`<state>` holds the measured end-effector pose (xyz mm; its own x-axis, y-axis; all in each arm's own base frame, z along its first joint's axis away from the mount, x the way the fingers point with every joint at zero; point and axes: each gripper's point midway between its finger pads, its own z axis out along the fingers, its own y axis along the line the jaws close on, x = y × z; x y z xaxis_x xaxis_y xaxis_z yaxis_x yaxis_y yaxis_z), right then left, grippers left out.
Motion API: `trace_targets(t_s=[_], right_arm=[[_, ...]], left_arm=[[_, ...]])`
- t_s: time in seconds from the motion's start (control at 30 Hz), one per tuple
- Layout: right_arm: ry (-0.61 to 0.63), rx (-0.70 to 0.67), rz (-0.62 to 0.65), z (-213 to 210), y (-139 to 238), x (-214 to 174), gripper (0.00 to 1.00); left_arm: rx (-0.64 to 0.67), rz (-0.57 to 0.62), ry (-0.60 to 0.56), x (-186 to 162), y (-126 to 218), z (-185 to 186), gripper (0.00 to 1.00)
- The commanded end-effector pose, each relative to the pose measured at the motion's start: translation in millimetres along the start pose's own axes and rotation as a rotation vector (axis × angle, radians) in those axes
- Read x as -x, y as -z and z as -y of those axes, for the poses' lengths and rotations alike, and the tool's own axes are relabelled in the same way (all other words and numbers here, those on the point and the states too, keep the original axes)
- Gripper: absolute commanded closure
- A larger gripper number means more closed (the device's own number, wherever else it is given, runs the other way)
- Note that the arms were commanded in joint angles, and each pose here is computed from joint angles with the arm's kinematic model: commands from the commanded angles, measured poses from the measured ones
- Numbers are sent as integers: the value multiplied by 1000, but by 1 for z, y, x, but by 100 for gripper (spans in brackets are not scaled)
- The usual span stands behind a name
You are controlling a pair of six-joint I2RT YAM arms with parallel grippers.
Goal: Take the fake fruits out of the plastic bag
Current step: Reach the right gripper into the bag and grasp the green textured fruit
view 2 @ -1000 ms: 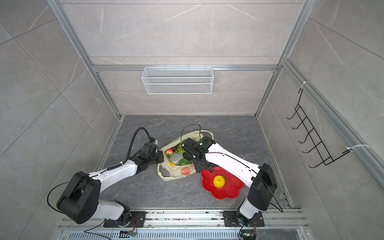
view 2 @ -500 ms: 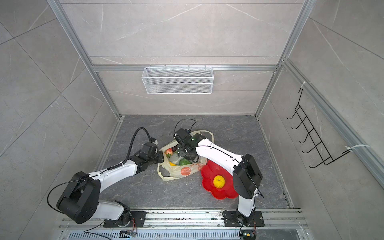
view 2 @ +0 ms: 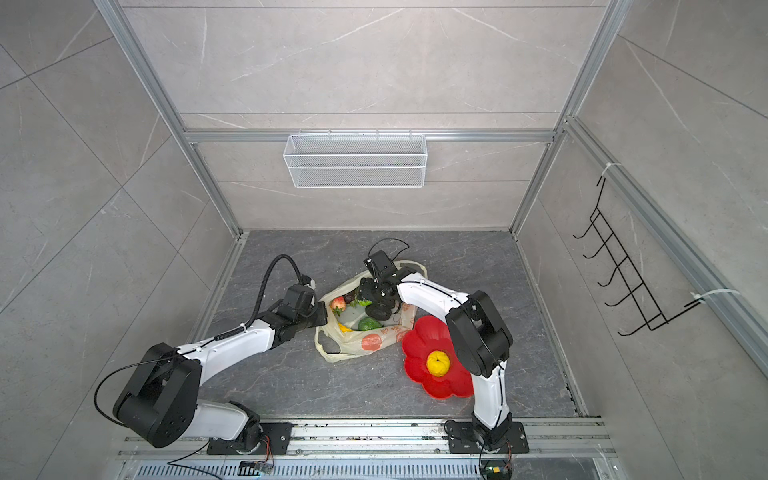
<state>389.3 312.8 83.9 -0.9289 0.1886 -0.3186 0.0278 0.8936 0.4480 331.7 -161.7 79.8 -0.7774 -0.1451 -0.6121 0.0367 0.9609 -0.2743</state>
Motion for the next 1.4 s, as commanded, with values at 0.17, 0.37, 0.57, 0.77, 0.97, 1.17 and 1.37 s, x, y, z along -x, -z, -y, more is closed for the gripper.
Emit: trace_targets(t_s=[0.17, 0.37, 0.57, 0.77, 0.97, 1.17, 1.37], right_arm=[[-48, 16, -33, 8, -27, -1, 21], [-45, 10, -46, 11, -38, -1, 18], [-28, -33, -51, 16, -44, 2, 19], [-10, -42, -43, 15, -39, 2, 25], [39, -60, -24, 8, -24, 3, 29], [96, -91, -2, -1, -4, 3, 29], [158, -128, 18, -6, 19, -2, 29]], left_arm=[[-13, 15, -3, 5, 1, 2, 91], [-13, 18, -1, 6, 2, 2, 90], [-15, 20, -2, 6, 3, 2, 90], [-12, 19, -4, 6, 3, 2, 90], [-11, 19, -4, 6, 3, 2, 90], [-10, 18, -6, 6, 3, 1, 90], [-8, 19, -7, 6, 3, 1, 90]])
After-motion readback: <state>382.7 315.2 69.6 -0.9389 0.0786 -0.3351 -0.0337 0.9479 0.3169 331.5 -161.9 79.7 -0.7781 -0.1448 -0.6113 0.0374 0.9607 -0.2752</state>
